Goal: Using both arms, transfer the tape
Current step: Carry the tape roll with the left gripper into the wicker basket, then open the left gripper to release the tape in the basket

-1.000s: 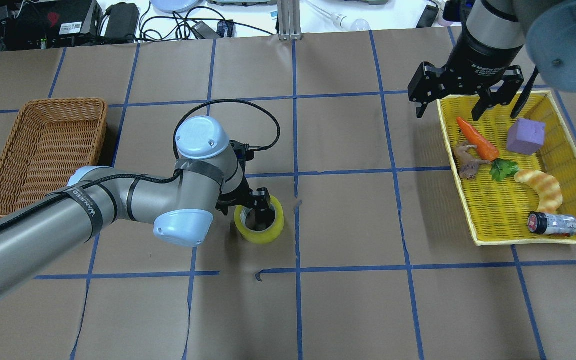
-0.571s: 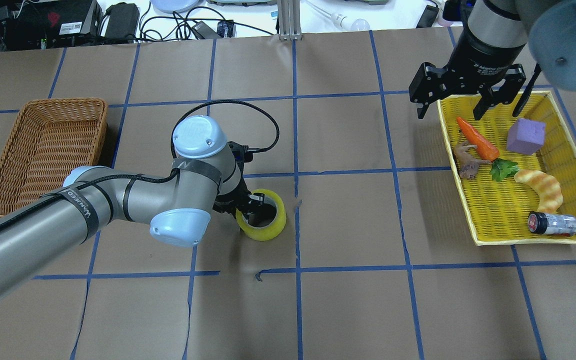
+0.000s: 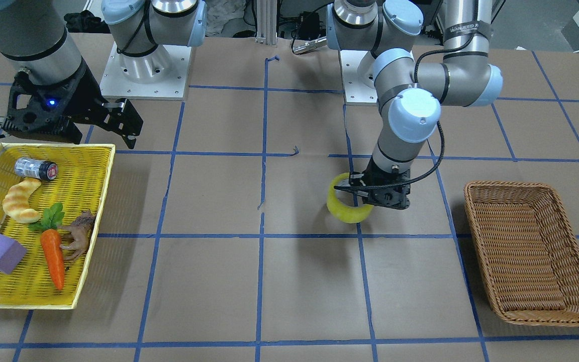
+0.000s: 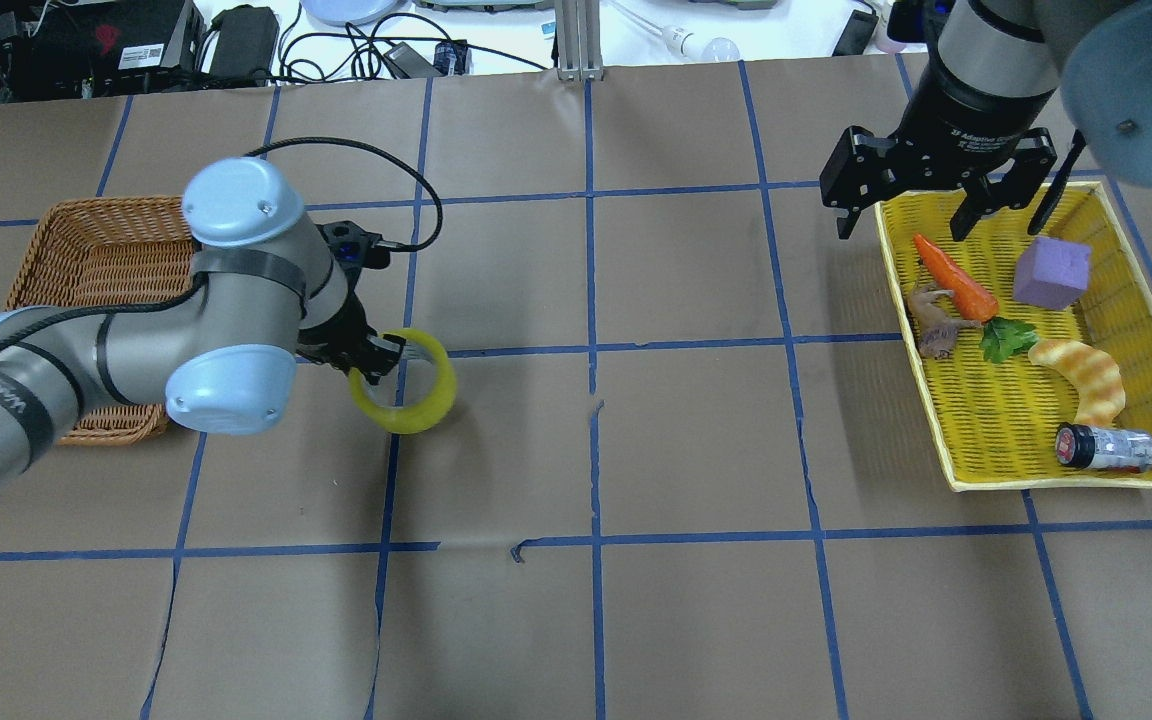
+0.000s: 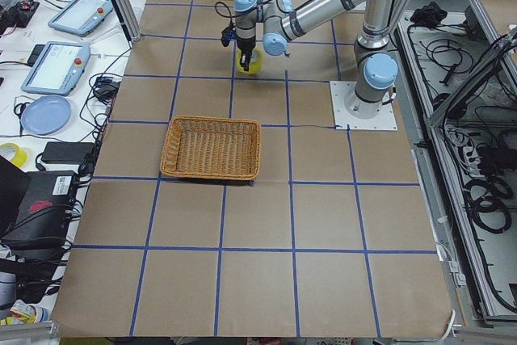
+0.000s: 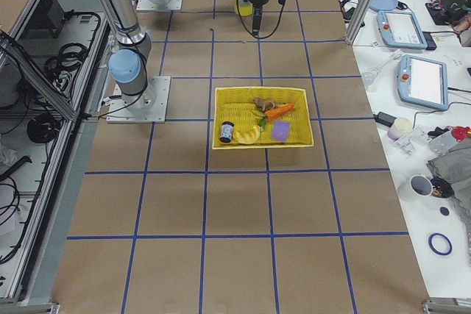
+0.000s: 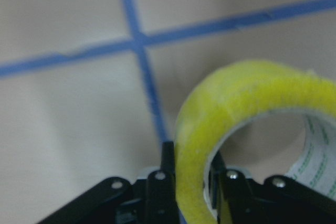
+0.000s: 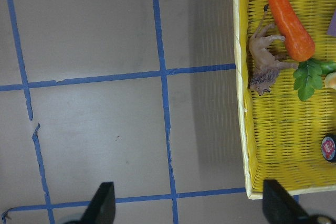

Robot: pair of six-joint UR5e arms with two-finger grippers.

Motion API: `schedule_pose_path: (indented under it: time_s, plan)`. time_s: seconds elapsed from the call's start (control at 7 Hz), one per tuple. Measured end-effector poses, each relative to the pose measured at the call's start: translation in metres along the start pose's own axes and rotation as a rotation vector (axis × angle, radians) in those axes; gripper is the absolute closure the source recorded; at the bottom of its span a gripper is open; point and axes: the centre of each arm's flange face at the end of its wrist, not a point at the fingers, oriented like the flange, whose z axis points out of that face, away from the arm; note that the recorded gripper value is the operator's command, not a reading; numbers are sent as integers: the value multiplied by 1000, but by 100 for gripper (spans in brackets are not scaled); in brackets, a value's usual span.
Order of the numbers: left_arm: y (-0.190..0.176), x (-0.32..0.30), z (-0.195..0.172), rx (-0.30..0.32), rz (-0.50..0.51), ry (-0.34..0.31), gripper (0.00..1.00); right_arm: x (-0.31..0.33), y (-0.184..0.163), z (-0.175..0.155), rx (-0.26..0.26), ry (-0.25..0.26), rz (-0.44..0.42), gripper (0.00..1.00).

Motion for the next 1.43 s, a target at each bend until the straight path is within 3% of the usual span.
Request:
schedule_pose_path:
  time_s: [0.29, 0.71, 1.14, 1.29, 1.43]
  plan:
    - [6, -101, -29, 21, 99, -57, 100, 0, 0, -1, 3, -1, 0, 0]
    - [57, -267, -33, 47, 173, -75, 100, -1, -1, -2, 11, -9, 4, 0]
    - [61, -343, -26, 167, 222, -127, 100, -2, -1, -1, 9, -13, 4, 0]
    - [51, -354, -16, 209, 227, -134, 58, -2, 0, -1, 8, -12, 4, 0]
    - [43, -358, -2, 233, 228, -117, 1, -2, 0, -1, 8, -12, 4, 0]
